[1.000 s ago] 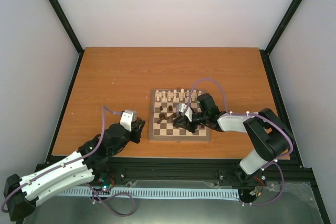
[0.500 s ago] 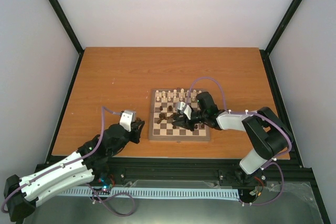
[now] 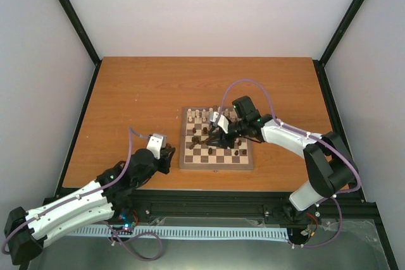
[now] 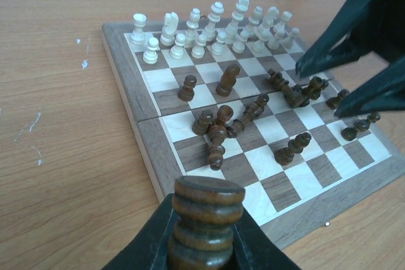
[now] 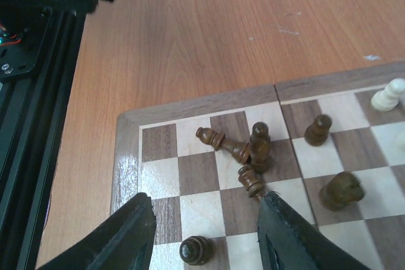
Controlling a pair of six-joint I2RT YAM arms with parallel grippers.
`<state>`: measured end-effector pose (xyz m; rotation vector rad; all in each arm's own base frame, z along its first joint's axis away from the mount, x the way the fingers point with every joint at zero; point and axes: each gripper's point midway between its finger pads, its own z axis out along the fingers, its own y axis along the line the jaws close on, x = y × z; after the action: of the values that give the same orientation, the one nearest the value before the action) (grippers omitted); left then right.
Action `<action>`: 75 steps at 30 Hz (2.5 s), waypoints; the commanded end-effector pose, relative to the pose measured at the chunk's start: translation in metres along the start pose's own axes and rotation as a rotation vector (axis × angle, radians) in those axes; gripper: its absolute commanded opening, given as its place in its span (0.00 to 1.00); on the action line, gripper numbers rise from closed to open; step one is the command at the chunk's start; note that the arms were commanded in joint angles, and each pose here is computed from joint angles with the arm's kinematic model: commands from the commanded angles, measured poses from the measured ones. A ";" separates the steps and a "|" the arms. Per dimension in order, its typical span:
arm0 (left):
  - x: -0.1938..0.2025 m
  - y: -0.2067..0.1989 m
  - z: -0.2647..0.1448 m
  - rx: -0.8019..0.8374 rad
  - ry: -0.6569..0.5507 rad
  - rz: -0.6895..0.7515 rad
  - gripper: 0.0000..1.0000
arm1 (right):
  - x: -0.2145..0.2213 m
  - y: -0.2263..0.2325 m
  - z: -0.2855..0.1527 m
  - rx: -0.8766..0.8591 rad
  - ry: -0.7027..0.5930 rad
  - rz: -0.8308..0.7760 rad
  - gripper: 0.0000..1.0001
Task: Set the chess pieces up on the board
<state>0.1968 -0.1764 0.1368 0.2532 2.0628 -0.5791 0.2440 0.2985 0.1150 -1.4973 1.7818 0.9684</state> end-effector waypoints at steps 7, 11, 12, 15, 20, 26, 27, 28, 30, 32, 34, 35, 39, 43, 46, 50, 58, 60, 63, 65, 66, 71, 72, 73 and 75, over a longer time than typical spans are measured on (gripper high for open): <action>-0.008 -0.007 0.010 -0.035 0.060 0.028 0.19 | 0.025 0.010 -0.004 0.030 0.309 0.031 0.47; -0.003 -0.005 0.018 -0.054 0.083 0.052 0.19 | 0.037 0.012 0.007 0.030 0.376 0.040 0.47; -0.001 -0.005 0.019 -0.056 0.087 0.057 0.19 | 0.041 0.012 0.009 0.035 0.389 0.045 0.47; 0.002 -0.006 0.023 -0.053 0.095 0.065 0.19 | 0.047 0.010 0.014 0.036 0.406 0.046 0.49; 0.005 -0.008 0.028 -0.045 0.108 0.069 0.19 | 0.049 0.011 0.020 0.023 0.414 0.056 0.47; 0.006 -0.010 0.031 -0.040 0.115 0.072 0.20 | 0.049 0.010 0.026 0.013 0.418 0.063 0.43; 0.006 -0.010 0.031 -0.038 0.115 0.071 0.20 | 0.049 0.010 0.027 0.011 0.418 0.065 0.43; 0.007 -0.010 0.031 -0.036 0.116 0.070 0.20 | 0.049 0.010 0.028 0.010 0.417 0.063 0.43; 0.008 -0.010 0.032 -0.034 0.117 0.068 0.20 | 0.049 0.011 0.029 0.008 0.421 0.062 0.43; 0.008 -0.010 0.031 -0.034 0.116 0.066 0.20 | 0.049 0.009 0.031 0.011 0.426 0.064 0.40; 0.009 -0.010 0.031 -0.034 0.118 0.064 0.20 | 0.048 0.008 0.032 0.018 0.426 0.067 0.35; 0.009 -0.009 0.031 -0.034 0.118 0.063 0.20 | 0.047 0.008 0.032 0.022 0.425 0.069 0.33; 0.009 -0.009 0.031 -0.031 0.116 0.063 0.20 | 0.043 0.007 0.027 0.042 0.422 0.066 0.21; 0.009 -0.010 0.031 -0.029 0.116 0.065 0.20 | 0.040 0.006 0.016 0.084 0.428 0.046 0.16; 0.009 -0.010 0.031 -0.026 0.114 0.069 0.20 | 0.035 0.009 0.004 0.105 0.430 0.037 0.15; 0.010 -0.011 0.032 -0.020 0.118 0.073 0.20 | 0.033 0.013 -0.009 0.128 0.427 0.043 0.14; 0.014 -0.013 0.034 -0.006 0.134 0.084 0.20 | 0.048 0.006 -0.033 0.185 0.436 0.092 0.14; 0.015 -0.013 0.035 -0.005 0.135 0.087 0.20 | 0.053 0.005 -0.039 0.192 0.434 0.112 0.14; 0.017 -0.014 0.036 -0.002 0.139 0.090 0.20 | 0.058 0.004 -0.048 0.206 0.428 0.132 0.14; 0.017 -0.014 0.037 0.000 0.141 0.093 0.20 | 0.063 0.006 -0.051 0.206 0.432 0.137 0.14; 0.017 -0.015 0.037 0.003 0.141 0.093 0.20 | 0.065 0.007 -0.051 0.206 0.434 0.140 0.14; 0.019 -0.018 0.041 0.011 0.153 0.095 0.20 | 0.069 0.013 -0.050 0.181 0.428 0.142 0.14; 0.020 -0.018 0.042 0.013 0.155 0.095 0.20 | 0.069 0.014 -0.049 0.176 0.427 0.141 0.14; 0.021 -0.019 0.043 0.014 0.159 0.095 0.20 | 0.069 0.014 -0.049 0.171 0.425 0.140 0.14; 0.021 -0.020 0.044 0.018 0.162 0.096 0.20 | 0.069 0.017 -0.047 0.150 0.422 0.141 0.14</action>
<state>0.2053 -0.2065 0.0927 0.4091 2.2293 -0.4946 0.2222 0.2225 0.0841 -1.5581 2.2462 0.5429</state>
